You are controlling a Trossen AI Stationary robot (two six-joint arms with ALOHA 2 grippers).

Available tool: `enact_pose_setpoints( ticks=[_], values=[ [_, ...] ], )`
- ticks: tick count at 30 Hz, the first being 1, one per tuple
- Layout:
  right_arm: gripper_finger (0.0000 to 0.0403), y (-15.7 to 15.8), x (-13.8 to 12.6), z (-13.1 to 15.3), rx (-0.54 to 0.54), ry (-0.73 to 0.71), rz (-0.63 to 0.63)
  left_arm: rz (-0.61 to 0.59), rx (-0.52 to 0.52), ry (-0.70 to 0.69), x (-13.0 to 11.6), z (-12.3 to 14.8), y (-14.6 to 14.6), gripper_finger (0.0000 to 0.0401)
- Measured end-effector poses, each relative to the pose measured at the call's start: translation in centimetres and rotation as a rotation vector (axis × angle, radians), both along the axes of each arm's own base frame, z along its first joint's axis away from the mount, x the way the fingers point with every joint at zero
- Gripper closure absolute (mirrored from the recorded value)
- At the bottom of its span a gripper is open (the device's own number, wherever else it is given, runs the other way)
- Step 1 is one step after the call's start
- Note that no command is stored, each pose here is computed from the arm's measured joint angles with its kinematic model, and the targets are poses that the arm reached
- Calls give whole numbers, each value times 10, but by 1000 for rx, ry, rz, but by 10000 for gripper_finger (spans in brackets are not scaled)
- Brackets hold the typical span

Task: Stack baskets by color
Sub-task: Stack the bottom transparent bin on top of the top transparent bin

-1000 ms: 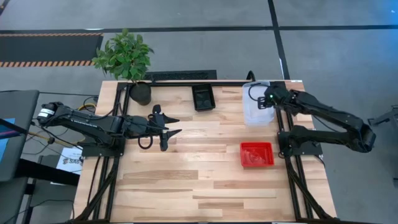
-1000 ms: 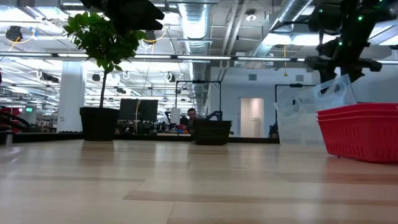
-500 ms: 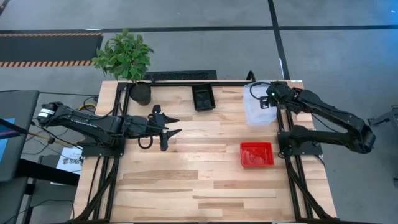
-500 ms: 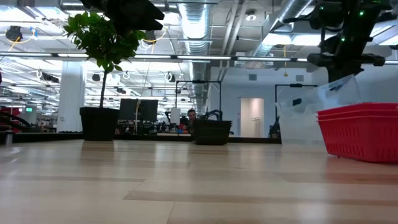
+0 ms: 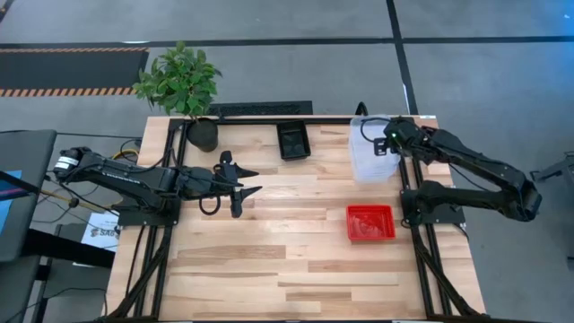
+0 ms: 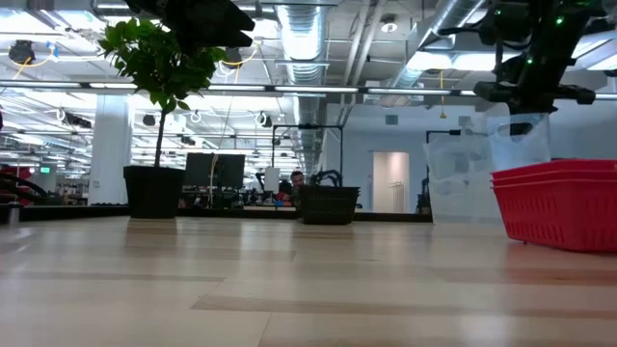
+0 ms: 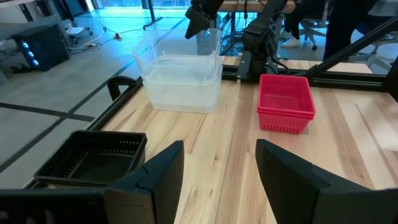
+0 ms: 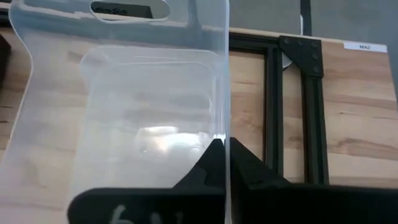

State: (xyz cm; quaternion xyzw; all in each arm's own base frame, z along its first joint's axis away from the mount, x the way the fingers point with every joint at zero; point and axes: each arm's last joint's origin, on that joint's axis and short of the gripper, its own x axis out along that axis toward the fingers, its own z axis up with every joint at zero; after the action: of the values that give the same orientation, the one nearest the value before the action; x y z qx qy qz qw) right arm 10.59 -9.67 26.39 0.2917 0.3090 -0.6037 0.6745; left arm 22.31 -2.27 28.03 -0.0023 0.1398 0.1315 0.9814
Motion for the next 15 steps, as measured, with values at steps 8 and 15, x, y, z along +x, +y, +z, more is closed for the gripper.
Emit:
enact_pose_setpoints(
  ticks=[8,15],
  values=[
    [369,0,0,-4,0,11,-4,-4,-5,-1,0,0,0,213],
    [281,-1,0,-4,-11,24,10,2,-27,0,0,-1,0,213]
  ],
)
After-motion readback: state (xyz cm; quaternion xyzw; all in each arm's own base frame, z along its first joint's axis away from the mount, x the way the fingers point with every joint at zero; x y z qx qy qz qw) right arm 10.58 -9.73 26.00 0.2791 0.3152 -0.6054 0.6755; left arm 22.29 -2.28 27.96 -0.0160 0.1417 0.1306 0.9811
